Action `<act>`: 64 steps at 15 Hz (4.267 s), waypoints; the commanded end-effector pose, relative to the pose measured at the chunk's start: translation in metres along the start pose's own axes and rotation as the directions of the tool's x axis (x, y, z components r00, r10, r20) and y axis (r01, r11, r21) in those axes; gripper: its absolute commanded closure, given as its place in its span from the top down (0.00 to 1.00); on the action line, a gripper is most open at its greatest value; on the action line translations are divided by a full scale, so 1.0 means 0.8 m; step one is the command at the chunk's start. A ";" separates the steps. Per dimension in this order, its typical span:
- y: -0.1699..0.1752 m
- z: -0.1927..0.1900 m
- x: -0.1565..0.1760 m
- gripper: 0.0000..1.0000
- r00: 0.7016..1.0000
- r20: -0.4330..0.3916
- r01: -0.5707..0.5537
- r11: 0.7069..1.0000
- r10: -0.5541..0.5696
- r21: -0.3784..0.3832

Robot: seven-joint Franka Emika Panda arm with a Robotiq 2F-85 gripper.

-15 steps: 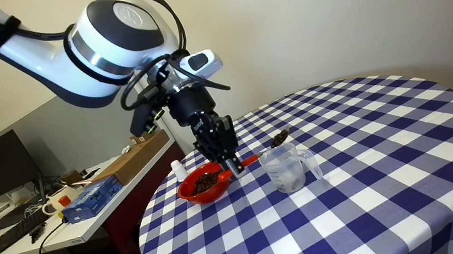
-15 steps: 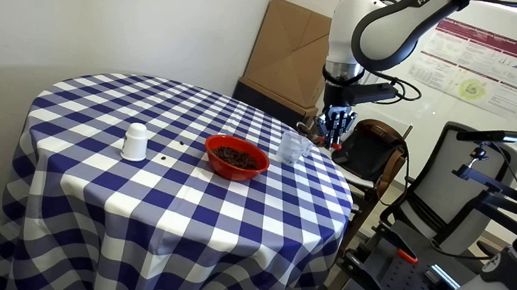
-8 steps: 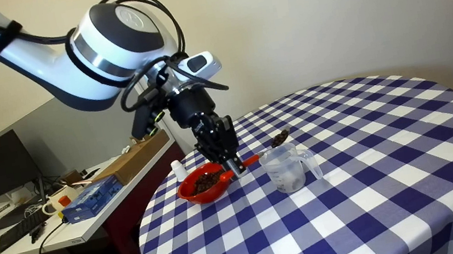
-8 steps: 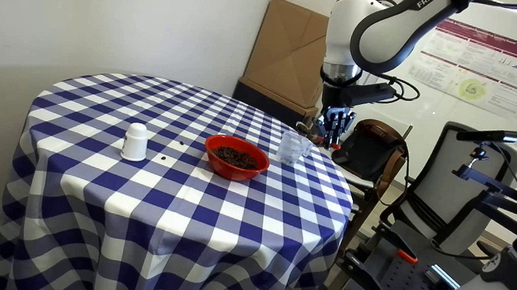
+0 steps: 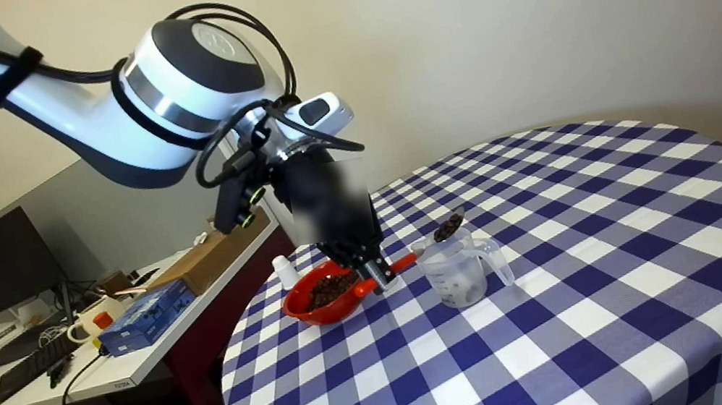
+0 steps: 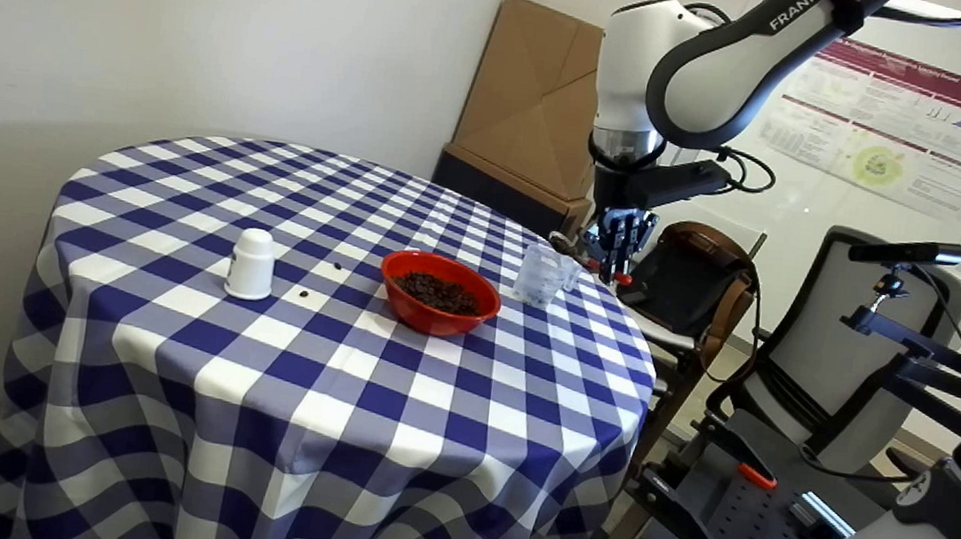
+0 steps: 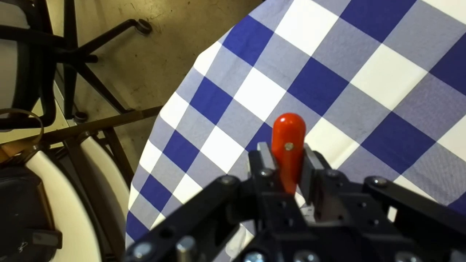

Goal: Spoon some of the content in the orange bowl and pour it into the transparent container

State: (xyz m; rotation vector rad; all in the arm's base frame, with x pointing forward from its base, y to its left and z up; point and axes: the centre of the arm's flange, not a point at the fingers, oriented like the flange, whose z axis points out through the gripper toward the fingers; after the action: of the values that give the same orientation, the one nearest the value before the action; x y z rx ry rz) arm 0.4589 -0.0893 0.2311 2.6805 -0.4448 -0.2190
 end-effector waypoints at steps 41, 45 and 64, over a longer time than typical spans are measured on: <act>-0.026 -0.010 -0.012 0.10 0.992 -0.102 0.043 0.968 -0.070 -0.248; -0.026 -0.009 -0.014 0.10 0.991 -0.110 0.048 0.959 -0.081 -0.278; -0.035 -0.002 -0.028 0.10 0.987 -0.107 0.067 0.903 -0.123 -0.425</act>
State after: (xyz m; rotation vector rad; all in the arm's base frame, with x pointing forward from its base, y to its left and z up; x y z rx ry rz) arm 0.4498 -0.0621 0.2255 2.3231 -0.2027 -0.1501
